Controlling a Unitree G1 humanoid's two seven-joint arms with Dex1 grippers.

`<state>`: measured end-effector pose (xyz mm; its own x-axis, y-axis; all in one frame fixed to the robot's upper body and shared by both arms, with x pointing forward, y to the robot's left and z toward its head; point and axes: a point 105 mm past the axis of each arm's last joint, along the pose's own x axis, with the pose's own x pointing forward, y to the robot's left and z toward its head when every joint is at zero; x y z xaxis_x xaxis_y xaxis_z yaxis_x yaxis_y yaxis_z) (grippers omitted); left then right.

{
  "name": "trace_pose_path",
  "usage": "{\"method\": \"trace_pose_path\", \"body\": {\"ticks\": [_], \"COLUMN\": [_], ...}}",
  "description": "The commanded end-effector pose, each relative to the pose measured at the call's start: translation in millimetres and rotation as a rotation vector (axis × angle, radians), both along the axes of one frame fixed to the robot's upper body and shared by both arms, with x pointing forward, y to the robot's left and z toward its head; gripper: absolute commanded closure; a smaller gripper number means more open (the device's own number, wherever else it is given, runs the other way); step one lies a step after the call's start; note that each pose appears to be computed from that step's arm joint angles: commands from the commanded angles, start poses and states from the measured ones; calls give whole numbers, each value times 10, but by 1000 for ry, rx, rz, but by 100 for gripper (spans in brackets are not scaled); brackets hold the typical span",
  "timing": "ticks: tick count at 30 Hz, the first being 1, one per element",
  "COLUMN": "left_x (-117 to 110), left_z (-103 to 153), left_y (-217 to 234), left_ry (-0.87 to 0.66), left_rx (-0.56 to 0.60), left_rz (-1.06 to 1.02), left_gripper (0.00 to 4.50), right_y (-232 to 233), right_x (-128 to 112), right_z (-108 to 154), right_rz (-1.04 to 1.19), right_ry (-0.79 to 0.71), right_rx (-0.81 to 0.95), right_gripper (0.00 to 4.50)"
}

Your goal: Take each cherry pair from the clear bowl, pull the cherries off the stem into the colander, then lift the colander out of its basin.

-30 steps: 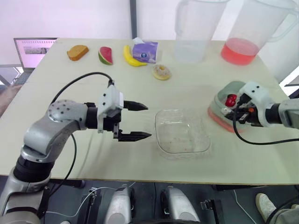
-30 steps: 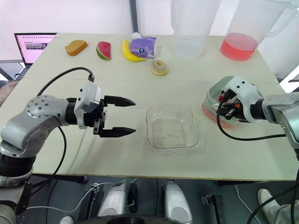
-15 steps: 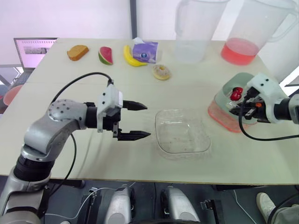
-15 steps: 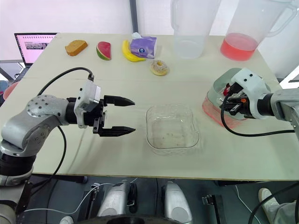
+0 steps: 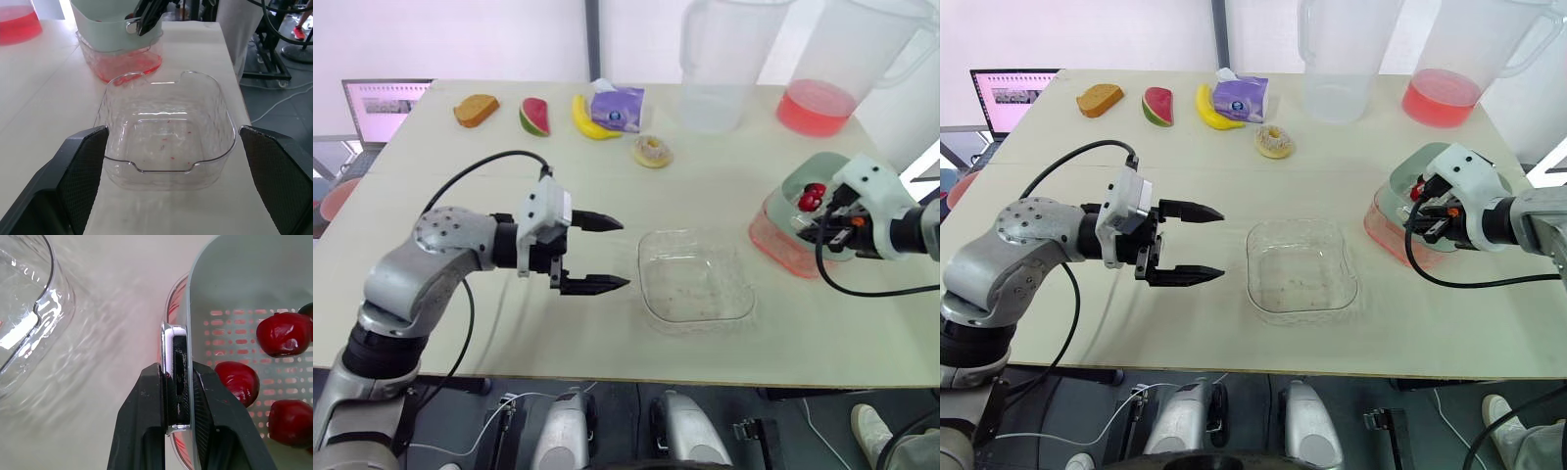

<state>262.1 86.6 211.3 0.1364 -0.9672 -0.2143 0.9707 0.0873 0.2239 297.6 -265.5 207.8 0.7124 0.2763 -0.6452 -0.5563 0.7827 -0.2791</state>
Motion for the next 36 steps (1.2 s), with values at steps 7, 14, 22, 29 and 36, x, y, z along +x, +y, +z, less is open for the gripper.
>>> {"method": "trace_pose_path", "body": {"ticks": [7, 14, 22, 29, 36], "left_x": [2, 31, 37, 67, 88], "left_z": [71, 185, 176, 172, 131], "left_y": [-38, -65, -37, -18, 6], "left_ry": [-28, -34, -45, -53, -49], "left_rx": [-12, -106, -142, -132, -117], "left_rz": [-13, 12, 47, 68, 84], "left_gripper": [0, 0, 0, 0, 0], "right_y": [-23, -36, -45, -26, 194], "right_x": [-14, -10, -6, 34, 117], "right_z": [177, 173, 139, 221, 496], "right_rz": [-11, -16, -16, -6, 68], "right_ry": [-70, -69, -60, -91, -171], "right_rx": [-25, -31, -35, -31, -21], "right_gripper": [428, 428, 428, 428, 428]}}
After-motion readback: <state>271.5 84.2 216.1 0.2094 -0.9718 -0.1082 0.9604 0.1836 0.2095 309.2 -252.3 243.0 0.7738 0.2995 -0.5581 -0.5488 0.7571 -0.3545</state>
